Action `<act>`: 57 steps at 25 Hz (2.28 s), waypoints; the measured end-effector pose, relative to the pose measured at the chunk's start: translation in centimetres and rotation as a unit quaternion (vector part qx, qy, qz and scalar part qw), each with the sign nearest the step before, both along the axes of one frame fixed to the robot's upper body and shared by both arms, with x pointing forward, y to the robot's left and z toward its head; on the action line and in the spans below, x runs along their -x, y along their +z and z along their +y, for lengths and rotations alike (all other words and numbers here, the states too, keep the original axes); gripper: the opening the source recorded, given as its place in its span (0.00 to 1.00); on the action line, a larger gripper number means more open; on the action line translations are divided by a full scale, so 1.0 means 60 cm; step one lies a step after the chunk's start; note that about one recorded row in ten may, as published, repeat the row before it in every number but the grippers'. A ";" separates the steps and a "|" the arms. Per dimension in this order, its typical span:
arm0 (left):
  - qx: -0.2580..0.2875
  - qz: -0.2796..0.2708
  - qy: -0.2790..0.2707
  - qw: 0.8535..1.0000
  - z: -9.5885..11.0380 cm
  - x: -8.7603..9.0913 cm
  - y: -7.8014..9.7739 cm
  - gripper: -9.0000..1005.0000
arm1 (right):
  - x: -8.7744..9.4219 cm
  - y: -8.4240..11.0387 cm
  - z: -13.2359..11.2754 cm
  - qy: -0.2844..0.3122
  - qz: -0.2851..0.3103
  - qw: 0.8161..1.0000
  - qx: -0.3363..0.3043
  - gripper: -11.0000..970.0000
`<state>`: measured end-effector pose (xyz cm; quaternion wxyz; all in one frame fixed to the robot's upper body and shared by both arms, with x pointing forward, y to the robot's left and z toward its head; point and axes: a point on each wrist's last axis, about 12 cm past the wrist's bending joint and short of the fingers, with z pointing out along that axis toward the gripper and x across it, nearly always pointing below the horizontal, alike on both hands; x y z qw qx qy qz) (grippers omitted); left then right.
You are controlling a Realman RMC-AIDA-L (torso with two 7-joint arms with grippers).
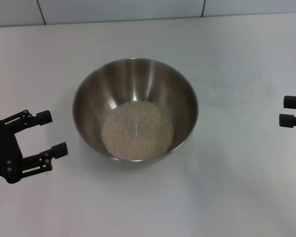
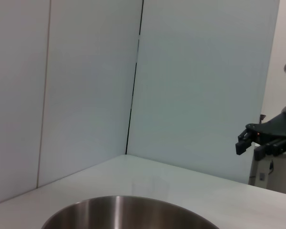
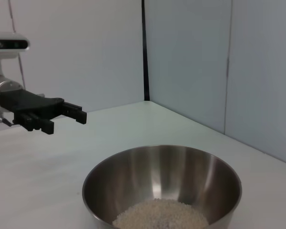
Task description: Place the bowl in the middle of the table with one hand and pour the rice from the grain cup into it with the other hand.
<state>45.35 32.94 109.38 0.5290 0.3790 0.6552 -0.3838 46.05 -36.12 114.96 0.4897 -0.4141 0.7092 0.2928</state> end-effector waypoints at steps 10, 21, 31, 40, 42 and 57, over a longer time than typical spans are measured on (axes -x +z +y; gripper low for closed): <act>0.007 -0.003 -0.009 1.000 -0.011 -0.014 0.004 0.79 | 0.008 -0.006 0.000 0.007 -0.001 1.000 0.004 0.52; 0.015 -0.008 -0.028 0.999 -0.027 -0.029 0.001 0.79 | 0.016 -0.041 0.008 0.052 -0.100 0.994 -0.006 0.78; 0.016 -0.005 -0.029 0.999 -0.031 -0.030 -0.003 0.79 | -0.008 -0.055 0.021 0.033 -0.124 0.991 -0.037 0.78; 0.017 -0.006 -0.030 0.999 -0.032 -0.029 -0.006 0.79 | -0.021 -0.057 0.037 0.053 -0.118 0.990 -0.048 0.78; 0.017 -0.006 -0.031 0.999 -0.033 -0.029 -0.006 0.79 | -0.022 -0.058 0.040 0.054 -0.116 0.990 -0.053 0.78; 0.020 -0.012 -0.035 0.999 -0.039 -0.040 -0.001 0.79 | -0.028 -0.064 0.064 0.089 -0.118 0.987 -0.058 0.78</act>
